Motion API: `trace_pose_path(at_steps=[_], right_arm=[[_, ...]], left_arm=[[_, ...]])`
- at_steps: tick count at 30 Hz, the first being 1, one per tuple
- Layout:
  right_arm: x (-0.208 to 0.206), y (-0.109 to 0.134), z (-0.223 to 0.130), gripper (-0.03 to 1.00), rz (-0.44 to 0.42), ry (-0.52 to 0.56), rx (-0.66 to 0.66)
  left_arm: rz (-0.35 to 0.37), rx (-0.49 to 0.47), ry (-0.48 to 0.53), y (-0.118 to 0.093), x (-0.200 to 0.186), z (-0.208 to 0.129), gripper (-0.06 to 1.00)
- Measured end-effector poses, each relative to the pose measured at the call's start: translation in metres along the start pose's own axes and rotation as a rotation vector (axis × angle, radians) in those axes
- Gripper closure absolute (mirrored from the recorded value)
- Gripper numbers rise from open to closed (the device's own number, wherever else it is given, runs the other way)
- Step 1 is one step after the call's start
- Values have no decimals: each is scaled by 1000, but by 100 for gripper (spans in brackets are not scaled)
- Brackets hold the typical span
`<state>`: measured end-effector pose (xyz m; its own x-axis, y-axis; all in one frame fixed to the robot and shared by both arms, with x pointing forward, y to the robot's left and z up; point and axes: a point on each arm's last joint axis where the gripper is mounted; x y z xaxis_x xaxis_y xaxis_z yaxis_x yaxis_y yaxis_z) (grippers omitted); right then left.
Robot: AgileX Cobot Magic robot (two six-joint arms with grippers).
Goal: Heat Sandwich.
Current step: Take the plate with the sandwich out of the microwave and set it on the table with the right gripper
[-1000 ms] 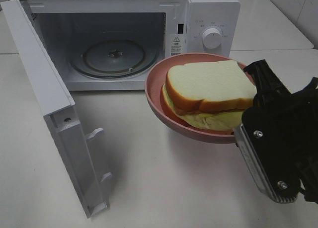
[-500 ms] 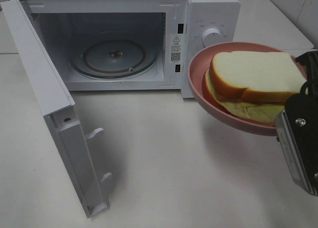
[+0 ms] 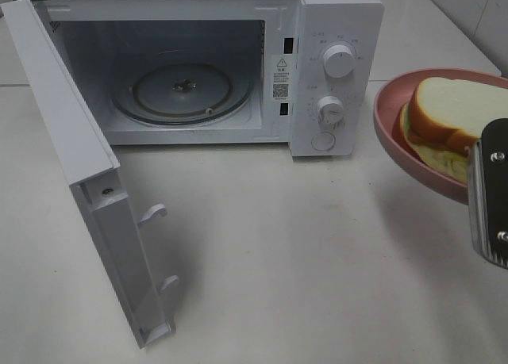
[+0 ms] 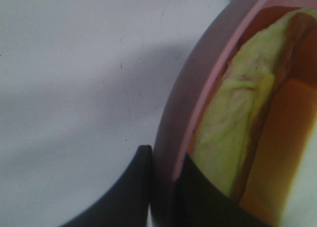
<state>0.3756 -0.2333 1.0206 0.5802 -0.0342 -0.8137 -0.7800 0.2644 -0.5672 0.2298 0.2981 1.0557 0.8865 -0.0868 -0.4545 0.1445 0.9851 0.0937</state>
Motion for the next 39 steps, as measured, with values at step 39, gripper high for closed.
trace_pose_path(at_steps=[39], right_arm=[[45, -14, 15, 87, -141, 550, 796]], left_arm=[[0, 0, 0, 0, 0, 0, -5]])
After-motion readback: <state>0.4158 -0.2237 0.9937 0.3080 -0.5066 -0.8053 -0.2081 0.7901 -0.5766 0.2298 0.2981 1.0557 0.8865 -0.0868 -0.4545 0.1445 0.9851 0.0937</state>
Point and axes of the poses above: a point on each arm's last joint axis where the gripper is mounted, x pointing out along that axis toward the gripper, y along the wrist's bending axis when the last joint is at zero, z = x × y, and after that the axes turned 8 degrees about x, right-handed
